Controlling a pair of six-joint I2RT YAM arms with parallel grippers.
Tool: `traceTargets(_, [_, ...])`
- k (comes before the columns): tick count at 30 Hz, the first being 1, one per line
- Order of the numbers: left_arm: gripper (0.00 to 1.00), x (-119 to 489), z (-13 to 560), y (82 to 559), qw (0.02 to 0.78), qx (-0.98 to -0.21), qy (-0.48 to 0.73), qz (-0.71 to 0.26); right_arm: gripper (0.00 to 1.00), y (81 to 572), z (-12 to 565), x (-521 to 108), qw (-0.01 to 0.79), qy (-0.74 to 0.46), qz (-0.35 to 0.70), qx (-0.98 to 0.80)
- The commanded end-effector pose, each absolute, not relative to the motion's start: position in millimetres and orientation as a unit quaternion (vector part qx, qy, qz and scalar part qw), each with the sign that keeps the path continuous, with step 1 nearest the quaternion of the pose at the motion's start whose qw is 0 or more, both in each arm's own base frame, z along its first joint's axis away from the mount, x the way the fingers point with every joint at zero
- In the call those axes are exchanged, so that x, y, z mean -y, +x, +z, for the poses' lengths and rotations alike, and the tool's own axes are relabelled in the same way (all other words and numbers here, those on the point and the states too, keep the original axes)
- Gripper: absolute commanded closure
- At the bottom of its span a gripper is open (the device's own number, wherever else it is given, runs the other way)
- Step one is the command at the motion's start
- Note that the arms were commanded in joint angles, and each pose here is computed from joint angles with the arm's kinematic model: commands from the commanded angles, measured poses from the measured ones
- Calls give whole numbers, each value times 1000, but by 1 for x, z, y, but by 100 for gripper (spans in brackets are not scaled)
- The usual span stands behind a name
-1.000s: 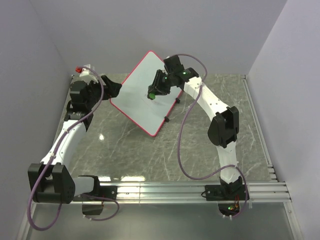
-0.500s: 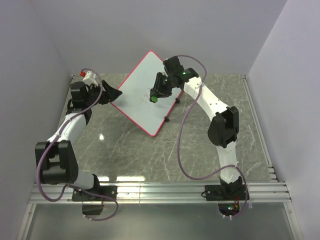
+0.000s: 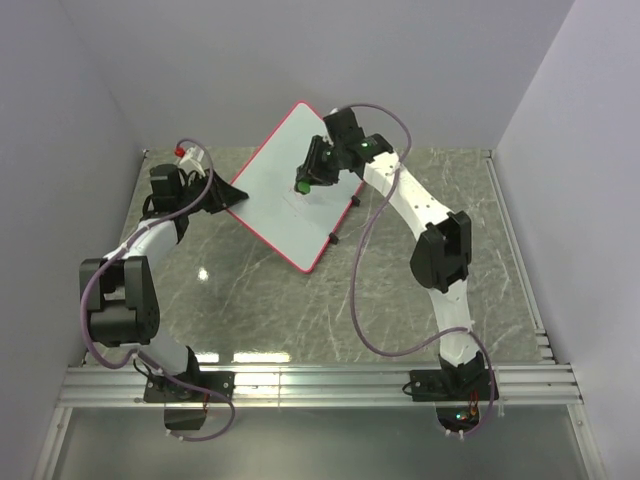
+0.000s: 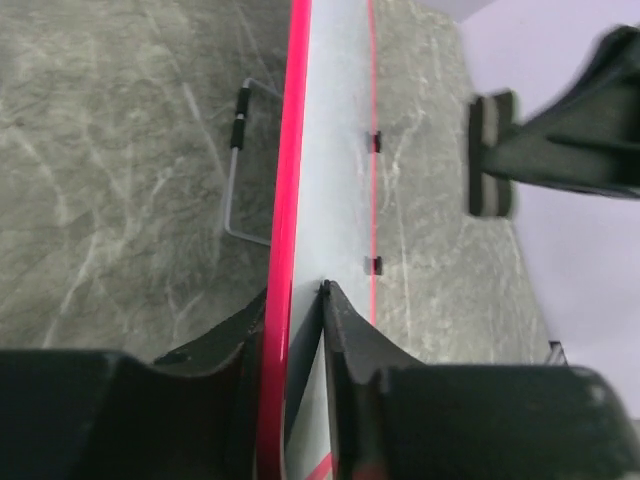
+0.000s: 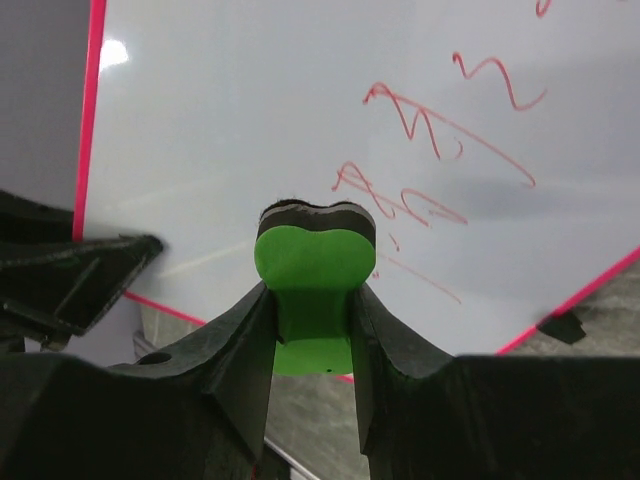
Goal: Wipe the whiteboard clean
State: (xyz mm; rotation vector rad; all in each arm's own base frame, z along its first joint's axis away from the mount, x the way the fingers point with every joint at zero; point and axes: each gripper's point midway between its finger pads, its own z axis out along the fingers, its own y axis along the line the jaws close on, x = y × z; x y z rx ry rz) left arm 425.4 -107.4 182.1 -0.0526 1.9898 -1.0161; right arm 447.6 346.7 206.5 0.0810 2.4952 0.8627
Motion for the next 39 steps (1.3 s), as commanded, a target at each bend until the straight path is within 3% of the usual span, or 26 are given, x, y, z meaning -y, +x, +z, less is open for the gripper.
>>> traceTargets(1, [75, 109, 200, 433, 459, -787, 20, -411, 100, 470, 205, -367, 280, 47, 326, -902])
traceTargets(7, [88, 110, 194, 432, 450, -795, 30, -406, 100, 485, 198, -390, 310, 65, 311, -896])
traceTargets(17, [93, 125, 177, 420, 427, -806, 30, -409, 100, 475, 188, -434, 313, 69, 333, -887])
traceTargets(27, [96, 134, 181, 420, 421, -804, 38, -418, 100, 429, 77, -402, 218, 68, 220, -949])
traceTargets(39, [98, 134, 187, 420, 422, -803, 43, -418, 100, 378, 9, -362, 142, 88, 175, -970])
